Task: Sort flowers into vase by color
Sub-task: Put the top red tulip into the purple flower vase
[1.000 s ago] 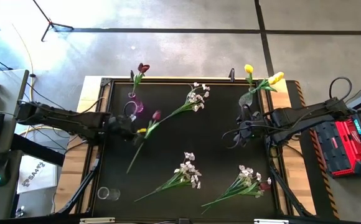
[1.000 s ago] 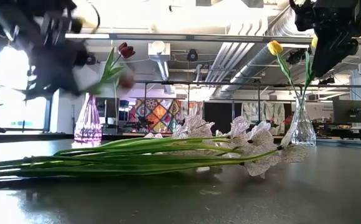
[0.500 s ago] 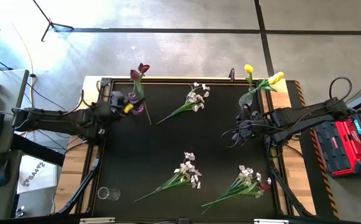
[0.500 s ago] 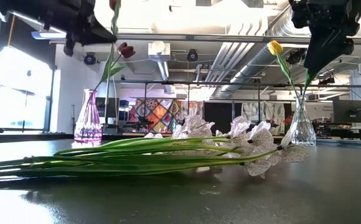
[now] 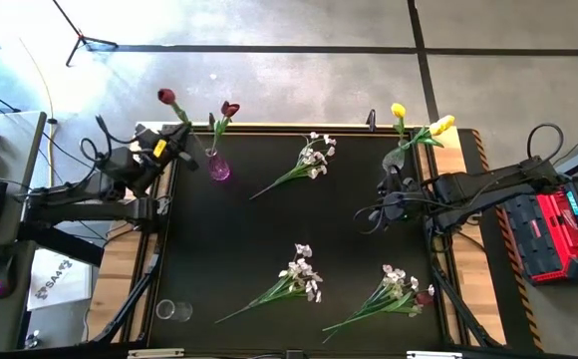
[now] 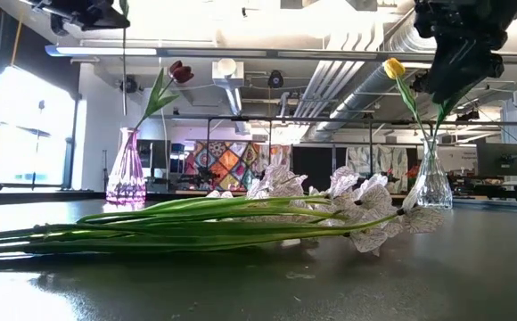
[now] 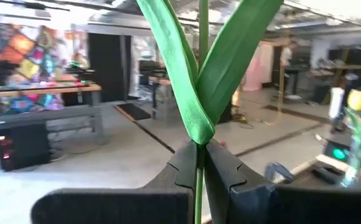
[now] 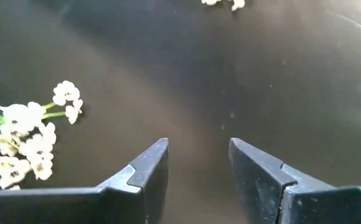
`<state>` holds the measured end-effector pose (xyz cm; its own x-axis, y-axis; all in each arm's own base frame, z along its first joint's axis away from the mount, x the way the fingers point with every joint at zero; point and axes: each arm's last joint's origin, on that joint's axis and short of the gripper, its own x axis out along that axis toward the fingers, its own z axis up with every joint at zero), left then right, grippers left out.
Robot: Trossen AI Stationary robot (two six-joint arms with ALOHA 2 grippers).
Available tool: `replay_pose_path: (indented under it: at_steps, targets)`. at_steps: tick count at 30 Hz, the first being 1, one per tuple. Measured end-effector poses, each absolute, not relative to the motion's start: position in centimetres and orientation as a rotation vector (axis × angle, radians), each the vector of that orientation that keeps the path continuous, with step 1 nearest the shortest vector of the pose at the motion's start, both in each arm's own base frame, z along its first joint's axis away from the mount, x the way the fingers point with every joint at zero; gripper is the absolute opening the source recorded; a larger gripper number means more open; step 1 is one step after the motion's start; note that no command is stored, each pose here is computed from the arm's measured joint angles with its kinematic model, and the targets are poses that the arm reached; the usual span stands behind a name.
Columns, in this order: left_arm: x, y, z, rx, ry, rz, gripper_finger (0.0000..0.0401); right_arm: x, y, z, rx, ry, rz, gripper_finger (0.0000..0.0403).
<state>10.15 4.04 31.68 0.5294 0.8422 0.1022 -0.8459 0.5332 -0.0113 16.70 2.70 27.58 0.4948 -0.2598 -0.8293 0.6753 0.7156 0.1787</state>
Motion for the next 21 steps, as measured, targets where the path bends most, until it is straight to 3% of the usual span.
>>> replay_pose_path:
  at_steps: [11,21]
  targets:
    - [10.8,5.7,31.0,0.063,-0.023,1.115,0.0,17.1,2.8,27.8,0.518,0.844,-0.573,0.0158]
    - [11.6,6.3,30.9,0.028,-0.047,1.073,0.0,17.1,2.8,27.8,0.521,0.855,-0.559,0.0158]
